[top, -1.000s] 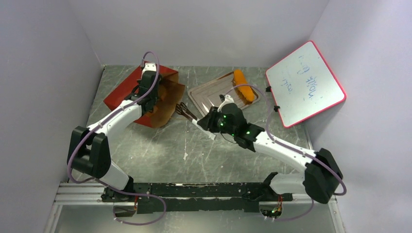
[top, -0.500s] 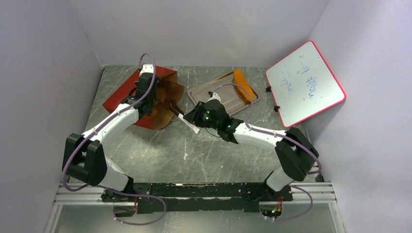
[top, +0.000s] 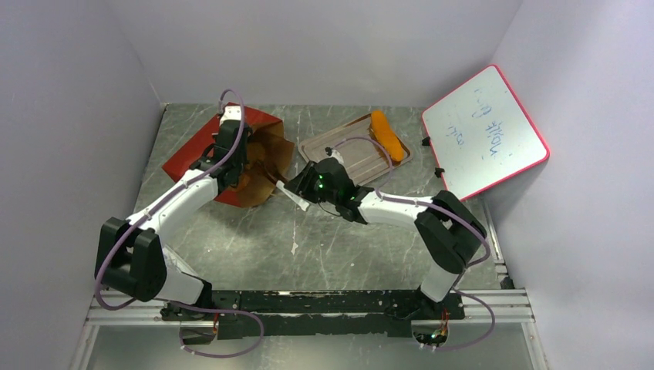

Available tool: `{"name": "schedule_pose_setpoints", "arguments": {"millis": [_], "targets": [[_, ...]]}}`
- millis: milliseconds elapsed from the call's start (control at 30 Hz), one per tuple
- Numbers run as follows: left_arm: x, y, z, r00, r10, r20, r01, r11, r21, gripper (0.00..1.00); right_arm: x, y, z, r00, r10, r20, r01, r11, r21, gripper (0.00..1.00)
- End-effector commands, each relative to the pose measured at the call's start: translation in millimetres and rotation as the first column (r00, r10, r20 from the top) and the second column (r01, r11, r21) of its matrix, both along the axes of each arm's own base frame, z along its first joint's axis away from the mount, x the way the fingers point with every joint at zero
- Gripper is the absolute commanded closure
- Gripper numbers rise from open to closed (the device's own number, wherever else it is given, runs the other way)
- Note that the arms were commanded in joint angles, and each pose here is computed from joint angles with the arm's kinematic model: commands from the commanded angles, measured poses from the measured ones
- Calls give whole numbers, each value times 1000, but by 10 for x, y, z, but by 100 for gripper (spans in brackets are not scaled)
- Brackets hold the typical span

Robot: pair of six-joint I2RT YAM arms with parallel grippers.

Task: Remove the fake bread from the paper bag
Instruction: Take out the fake bread from the paper bag.

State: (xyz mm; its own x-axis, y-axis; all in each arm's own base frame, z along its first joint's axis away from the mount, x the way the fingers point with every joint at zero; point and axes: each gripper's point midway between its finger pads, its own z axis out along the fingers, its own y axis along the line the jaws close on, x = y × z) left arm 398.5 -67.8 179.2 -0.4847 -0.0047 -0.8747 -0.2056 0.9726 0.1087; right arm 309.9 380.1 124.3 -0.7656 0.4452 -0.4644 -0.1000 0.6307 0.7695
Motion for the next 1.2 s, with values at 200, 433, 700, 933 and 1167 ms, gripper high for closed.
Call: {"name": "schedule_pose_setpoints", "arguments": {"millis": [200,433,700,933,1167], "targets": [[-54,-16,97,1000,-2,27,3,1000,-26,93,170,182,160,999,-41,-19,43,991,127,59],[-64,-13,114,1000,0,29,1,1000,-30,93,191,177,56,995,-69,-73,81,983,167,59],[-78,0,125,999,-1,34,2,1000,-23,93,241,229,-30,992,-80,-99,97,980,173,59],[-81,5,156,999,-6,39,7,1000,-19,93,306,307,-41,992,-78,-100,96,978,186,59],[-107,18,188,999,-10,46,11,1000,-12,93,309,337,-76,992,-68,-109,88,977,194,59]]}}
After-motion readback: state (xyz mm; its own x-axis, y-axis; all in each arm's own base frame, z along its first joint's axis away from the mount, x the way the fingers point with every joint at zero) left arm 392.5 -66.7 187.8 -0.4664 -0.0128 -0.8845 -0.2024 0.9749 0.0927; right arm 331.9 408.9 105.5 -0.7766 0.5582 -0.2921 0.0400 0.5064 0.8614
